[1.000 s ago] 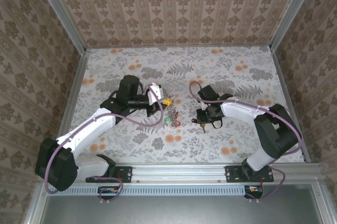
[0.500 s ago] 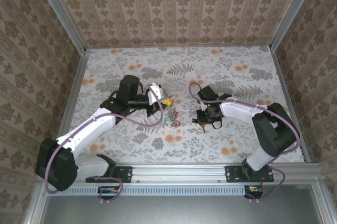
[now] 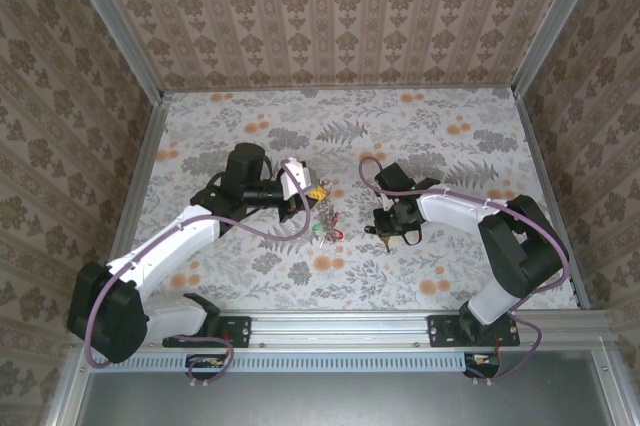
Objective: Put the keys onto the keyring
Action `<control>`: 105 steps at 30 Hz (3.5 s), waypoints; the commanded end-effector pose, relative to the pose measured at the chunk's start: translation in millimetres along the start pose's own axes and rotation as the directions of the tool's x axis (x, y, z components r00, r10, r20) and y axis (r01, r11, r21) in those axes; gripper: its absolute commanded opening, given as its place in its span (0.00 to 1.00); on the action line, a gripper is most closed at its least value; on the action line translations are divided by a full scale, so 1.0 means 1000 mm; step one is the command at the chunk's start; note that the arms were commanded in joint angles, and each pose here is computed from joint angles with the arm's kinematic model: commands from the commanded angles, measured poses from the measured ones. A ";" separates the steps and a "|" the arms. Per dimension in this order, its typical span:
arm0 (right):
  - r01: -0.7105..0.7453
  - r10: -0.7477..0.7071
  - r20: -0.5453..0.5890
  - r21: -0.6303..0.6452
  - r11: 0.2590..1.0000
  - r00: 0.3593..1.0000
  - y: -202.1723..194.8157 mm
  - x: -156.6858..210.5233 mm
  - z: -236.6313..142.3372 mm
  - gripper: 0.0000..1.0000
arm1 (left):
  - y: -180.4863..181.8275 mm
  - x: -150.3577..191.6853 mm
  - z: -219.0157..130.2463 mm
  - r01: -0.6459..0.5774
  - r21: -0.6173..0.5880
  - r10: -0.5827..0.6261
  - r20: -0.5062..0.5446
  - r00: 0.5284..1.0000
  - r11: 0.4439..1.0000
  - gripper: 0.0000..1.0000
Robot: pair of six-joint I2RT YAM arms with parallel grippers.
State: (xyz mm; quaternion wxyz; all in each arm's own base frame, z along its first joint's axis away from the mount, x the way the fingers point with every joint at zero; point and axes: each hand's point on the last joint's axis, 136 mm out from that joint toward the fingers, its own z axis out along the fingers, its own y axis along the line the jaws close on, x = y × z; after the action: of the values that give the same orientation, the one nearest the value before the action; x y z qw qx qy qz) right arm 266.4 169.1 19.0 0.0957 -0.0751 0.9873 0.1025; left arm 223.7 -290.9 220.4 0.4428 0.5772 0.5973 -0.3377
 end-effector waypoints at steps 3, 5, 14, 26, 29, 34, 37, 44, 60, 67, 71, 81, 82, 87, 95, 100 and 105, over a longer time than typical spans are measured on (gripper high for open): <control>-0.014 0.014 -0.028 0.020 1.000 1.000 -0.004 0.004 0.005 0.14 | -0.002 -0.012 0.001 -0.047 0.017 0.046 0.038 0.998 0.999 0.00; -0.013 0.014 -0.026 0.020 1.000 1.000 -0.004 0.003 0.004 0.13 | -0.002 -0.011 0.000 -0.047 0.017 0.046 0.038 0.998 0.999 0.00; -0.014 0.014 0.005 0.014 1.000 1.000 -0.003 0.000 -0.006 0.16 | -0.002 -0.012 0.001 -0.046 0.020 0.046 0.038 0.998 0.999 0.00; -0.021 0.021 -0.005 0.022 1.000 1.000 -0.005 0.002 -0.004 0.13 | -0.002 -0.013 0.002 -0.049 0.023 0.048 0.039 0.998 0.999 0.00; -0.021 0.022 -0.026 0.031 0.999 0.999 -0.007 0.005 0.000 0.13 | -0.002 -0.012 0.002 -0.048 0.025 0.047 0.039 0.998 0.999 0.00; -0.020 0.021 -0.012 0.024 1.000 1.000 -0.005 0.003 -0.003 0.08 | -0.003 -0.012 0.002 -0.046 0.026 0.045 0.036 0.998 0.999 0.00; -0.015 0.015 0.010 0.028 0.999 1.000 -0.006 0.000 -0.008 0.02 | -0.002 -0.011 0.002 -0.048 0.024 0.047 0.036 0.998 0.999 0.00; 0.039 -0.036 0.226 -0.008 0.999 0.973 0.002 -0.027 -0.049 0.00 | -0.001 -0.010 0.002 -0.048 0.015 0.047 0.053 0.998 0.999 0.00; 0.540 -0.336 0.802 0.019 0.841 0.495 0.060 -0.048 -0.202 0.00 | -0.015 -0.018 0.016 -0.084 0.106 0.072 0.109 0.991 0.991 0.00; 0.750 -0.475 0.817 0.081 0.656 0.327 0.093 -0.034 -0.218 0.00 | -0.024 -0.022 0.026 -0.100 0.154 0.080 0.129 0.988 0.983 0.00; 0.811 -0.517 0.805 0.079 0.579 0.291 0.108 -0.031 -0.216 0.00 | -0.024 -0.022 0.030 -0.098 0.157 0.077 0.136 0.988 0.983 0.00; 0.861 -0.522 0.799 0.012 0.509 0.298 0.136 -0.032 -0.204 0.00 | -0.018 -0.017 0.034 -0.074 0.129 0.059 0.116 0.991 0.989 0.00; 0.864 -0.519 0.801 0.004 0.503 0.298 0.138 -0.032 -0.205 0.00 | -0.017 -0.017 0.034 -0.075 0.126 0.060 0.114 0.992 0.989 0.00; 0.874 -0.509 0.808 -0.014 0.487 0.297 0.145 -0.032 -0.204 0.00 | -0.017 -0.017 0.035 -0.076 0.126 0.062 0.111 0.992 0.989 0.00; 0.880 -0.488 0.823 -0.031 0.473 0.291 0.152 -0.036 -0.205 0.00 | -0.016 -0.015 0.035 -0.066 0.124 0.053 0.102 0.993 0.990 0.00; 0.872 -0.494 0.819 -0.016 0.490 0.293 0.151 -0.042 -0.202 0.00 | -0.017 -0.017 0.035 -0.069 0.126 0.056 0.105 0.993 0.990 0.00; 0.850 -0.508 0.813 0.029 0.526 0.286 0.146 -0.050 -0.199 0.00 | -0.019 -0.018 0.034 -0.069 0.136 0.055 0.108 0.993 0.988 0.00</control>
State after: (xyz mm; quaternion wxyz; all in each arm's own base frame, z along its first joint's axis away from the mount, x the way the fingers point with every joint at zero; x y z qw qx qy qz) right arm 246.2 270.1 227.2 0.4711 -0.4786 0.6832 0.2869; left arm 212.0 -326.0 209.0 0.4328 0.6052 0.5475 -0.3830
